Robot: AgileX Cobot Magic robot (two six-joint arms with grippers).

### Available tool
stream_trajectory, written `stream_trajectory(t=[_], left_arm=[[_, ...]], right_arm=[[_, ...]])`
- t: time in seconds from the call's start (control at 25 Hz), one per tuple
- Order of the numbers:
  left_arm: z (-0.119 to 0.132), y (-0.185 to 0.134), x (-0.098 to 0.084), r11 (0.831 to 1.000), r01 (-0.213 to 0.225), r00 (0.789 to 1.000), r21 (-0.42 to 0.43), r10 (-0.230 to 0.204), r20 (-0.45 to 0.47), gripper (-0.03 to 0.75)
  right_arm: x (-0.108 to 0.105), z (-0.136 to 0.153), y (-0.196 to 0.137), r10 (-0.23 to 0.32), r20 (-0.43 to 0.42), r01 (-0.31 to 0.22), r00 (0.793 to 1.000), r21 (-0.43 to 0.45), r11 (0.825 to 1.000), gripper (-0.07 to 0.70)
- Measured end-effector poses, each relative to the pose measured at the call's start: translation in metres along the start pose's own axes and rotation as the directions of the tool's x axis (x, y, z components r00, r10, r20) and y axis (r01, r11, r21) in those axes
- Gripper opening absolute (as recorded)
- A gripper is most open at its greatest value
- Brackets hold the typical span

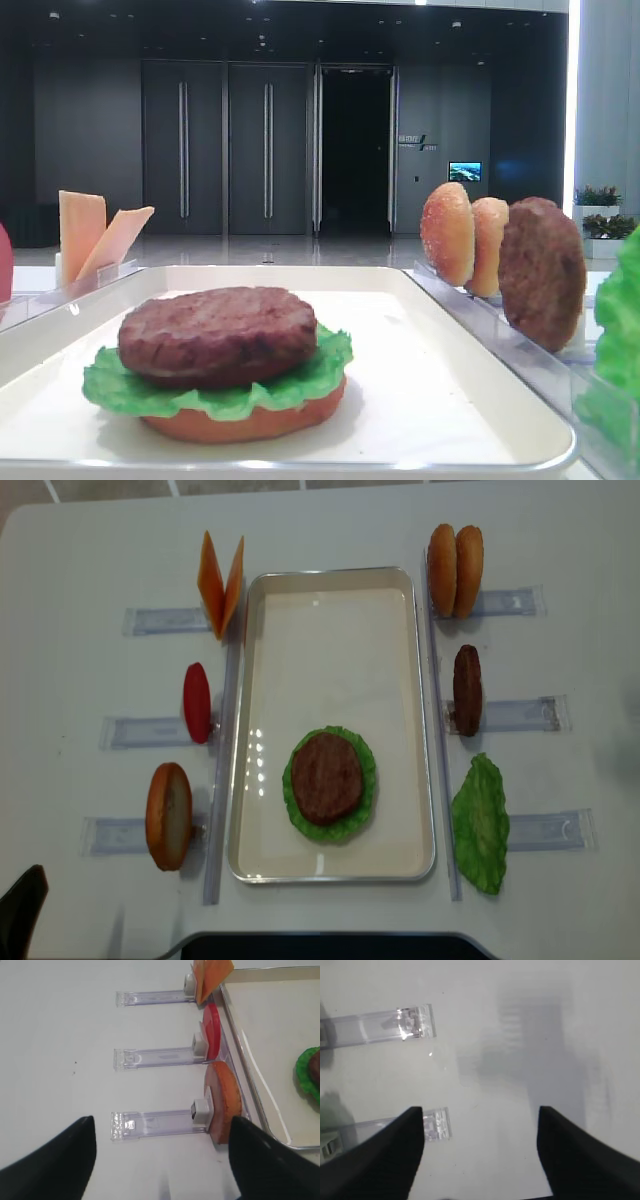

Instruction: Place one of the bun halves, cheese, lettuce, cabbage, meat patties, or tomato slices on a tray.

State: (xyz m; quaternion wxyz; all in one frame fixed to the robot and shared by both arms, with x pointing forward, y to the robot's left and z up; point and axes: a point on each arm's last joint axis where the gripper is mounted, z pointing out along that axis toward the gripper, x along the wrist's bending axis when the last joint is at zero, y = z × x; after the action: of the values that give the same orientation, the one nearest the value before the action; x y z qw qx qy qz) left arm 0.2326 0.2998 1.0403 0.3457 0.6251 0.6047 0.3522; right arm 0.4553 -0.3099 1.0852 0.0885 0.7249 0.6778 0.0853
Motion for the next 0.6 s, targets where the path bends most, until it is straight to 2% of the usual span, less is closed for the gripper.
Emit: stream_trajectory(t=[0.4,0.6], left_arm=[[0.0,0.0,0.0,1.0,-0.001,1.0,0.0,0.001,0.0,0.636],[0.0,0.0,0.0,1.0,-0.001,1.0,0.0,0.001,0.0,0.636]], right_arm=[[0.0,-0.022,-0.076,0.022,-0.021,-0.024,1.0,-0.131,0.991,0.486],[0.0,-0.039,-0.12,0.021,-0.03,-0.029,0.999,-0.281,0.959,0.486]])
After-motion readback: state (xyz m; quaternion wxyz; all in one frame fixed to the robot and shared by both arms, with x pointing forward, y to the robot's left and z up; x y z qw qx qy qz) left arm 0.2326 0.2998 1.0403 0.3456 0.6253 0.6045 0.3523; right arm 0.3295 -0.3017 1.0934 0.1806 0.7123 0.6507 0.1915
